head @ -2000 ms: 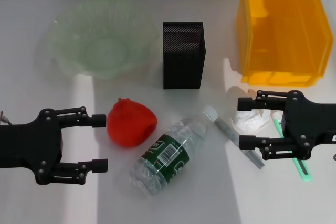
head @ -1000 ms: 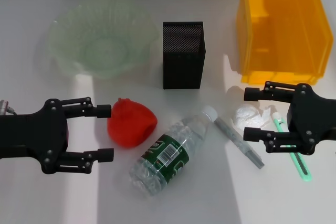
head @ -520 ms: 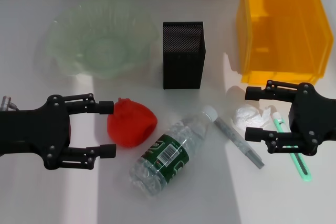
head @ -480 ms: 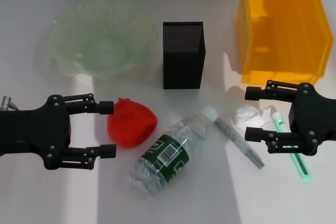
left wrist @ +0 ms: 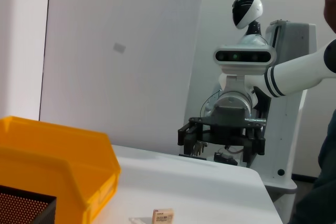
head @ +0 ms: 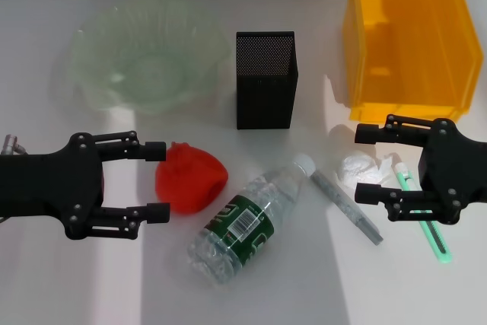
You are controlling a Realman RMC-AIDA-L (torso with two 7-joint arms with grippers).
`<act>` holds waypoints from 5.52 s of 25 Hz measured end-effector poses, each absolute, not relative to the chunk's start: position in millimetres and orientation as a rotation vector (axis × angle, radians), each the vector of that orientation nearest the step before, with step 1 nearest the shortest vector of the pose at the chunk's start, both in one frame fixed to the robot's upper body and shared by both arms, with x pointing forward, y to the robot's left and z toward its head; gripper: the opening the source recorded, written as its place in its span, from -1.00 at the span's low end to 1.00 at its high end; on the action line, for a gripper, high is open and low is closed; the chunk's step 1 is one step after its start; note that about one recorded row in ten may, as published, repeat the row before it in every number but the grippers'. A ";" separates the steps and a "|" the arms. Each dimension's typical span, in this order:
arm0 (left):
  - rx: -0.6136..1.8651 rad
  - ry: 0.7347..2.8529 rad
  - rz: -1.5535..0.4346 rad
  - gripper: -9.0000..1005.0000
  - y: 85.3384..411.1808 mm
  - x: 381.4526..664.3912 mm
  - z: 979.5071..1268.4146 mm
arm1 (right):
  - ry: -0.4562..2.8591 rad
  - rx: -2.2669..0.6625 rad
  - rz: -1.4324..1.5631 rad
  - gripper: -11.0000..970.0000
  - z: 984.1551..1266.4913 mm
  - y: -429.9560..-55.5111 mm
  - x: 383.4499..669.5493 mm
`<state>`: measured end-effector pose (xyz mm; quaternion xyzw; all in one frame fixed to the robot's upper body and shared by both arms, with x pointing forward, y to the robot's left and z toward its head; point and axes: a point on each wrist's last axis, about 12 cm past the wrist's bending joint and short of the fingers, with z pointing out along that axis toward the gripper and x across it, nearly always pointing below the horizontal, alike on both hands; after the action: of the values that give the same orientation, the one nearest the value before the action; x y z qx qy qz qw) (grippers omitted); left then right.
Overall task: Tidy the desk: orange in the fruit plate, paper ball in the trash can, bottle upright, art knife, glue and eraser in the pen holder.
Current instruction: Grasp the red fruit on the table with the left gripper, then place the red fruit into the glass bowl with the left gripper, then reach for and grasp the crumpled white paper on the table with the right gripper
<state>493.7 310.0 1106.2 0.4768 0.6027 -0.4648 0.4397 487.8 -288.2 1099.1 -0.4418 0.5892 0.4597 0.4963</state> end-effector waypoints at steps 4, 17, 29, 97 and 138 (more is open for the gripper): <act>1.175 1.537 -1.152 0.59 306.1 501.2 1112.7 | 1.430 -1.067 1.113 0.58 1098.6 -289.2 486.8; 1.176 1.919 -1.047 0.59 268.6 559.6 1156.2 | 1.439 -0.991 1.045 0.58 1089.7 -306.5 469.7; 1.280 2.271 -0.837 0.56 237.9 576.3 1170.8 | 1.452 -0.958 1.031 0.58 1086.3 -312.8 462.0; 0.771 1.970 -0.590 -0.81 255.4 632.7 1167.2 | 1.376 -0.865 1.061 0.58 1082.8 -323.5 432.3; 1.274 1.696 -1.099 0.65 276.8 532.7 1134.6 | 1.564 -0.724 1.014 0.58 1120.0 -378.4 430.5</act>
<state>532.7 276.8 1134.6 0.4961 0.6602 -0.4278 0.3675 430.5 -378.4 1120.0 -0.3047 0.6582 0.4266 0.5403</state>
